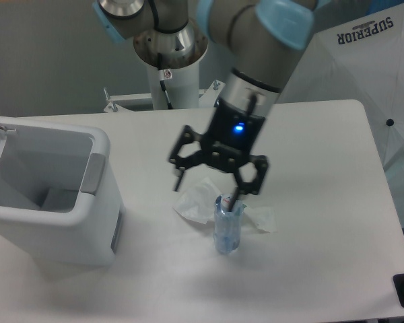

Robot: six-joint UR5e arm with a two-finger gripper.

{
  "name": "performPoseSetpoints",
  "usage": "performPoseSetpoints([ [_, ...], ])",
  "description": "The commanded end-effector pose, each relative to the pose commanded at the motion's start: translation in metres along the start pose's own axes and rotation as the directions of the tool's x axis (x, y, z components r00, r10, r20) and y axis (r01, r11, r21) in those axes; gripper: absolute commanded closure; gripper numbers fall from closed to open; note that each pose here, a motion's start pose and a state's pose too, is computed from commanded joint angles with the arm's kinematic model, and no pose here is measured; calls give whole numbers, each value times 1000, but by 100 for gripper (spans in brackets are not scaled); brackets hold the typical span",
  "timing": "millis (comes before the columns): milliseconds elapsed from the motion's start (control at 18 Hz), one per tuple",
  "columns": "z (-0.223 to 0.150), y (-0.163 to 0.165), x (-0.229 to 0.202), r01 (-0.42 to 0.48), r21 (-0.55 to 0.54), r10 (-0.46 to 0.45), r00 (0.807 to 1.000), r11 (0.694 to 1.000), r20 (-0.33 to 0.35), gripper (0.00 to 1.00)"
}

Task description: Open the trash can

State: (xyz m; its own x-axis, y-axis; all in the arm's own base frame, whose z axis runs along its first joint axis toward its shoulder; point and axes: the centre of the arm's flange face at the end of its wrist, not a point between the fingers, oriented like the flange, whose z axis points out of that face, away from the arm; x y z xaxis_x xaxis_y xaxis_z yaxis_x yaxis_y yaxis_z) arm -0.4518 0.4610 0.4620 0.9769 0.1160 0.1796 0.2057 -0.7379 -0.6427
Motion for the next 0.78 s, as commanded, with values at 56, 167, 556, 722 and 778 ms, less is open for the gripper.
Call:
performPoseSetpoints([
  [56, -3, 4, -9, -5, 1, 5, 1000, 1000, 7, 0],
  [167, 2, 15, -28, -21, -6, 21, 1000, 1000, 10, 0],
  [556, 23, 66, -92, -156, -211, 177, 980, 965, 86, 0],
  [722, 33, 88, -111, -205, -344, 252, 963, 916, 97, 0],
  [778, 38, 94, -117, -223, -382, 277, 957, 897, 92, 0],
])
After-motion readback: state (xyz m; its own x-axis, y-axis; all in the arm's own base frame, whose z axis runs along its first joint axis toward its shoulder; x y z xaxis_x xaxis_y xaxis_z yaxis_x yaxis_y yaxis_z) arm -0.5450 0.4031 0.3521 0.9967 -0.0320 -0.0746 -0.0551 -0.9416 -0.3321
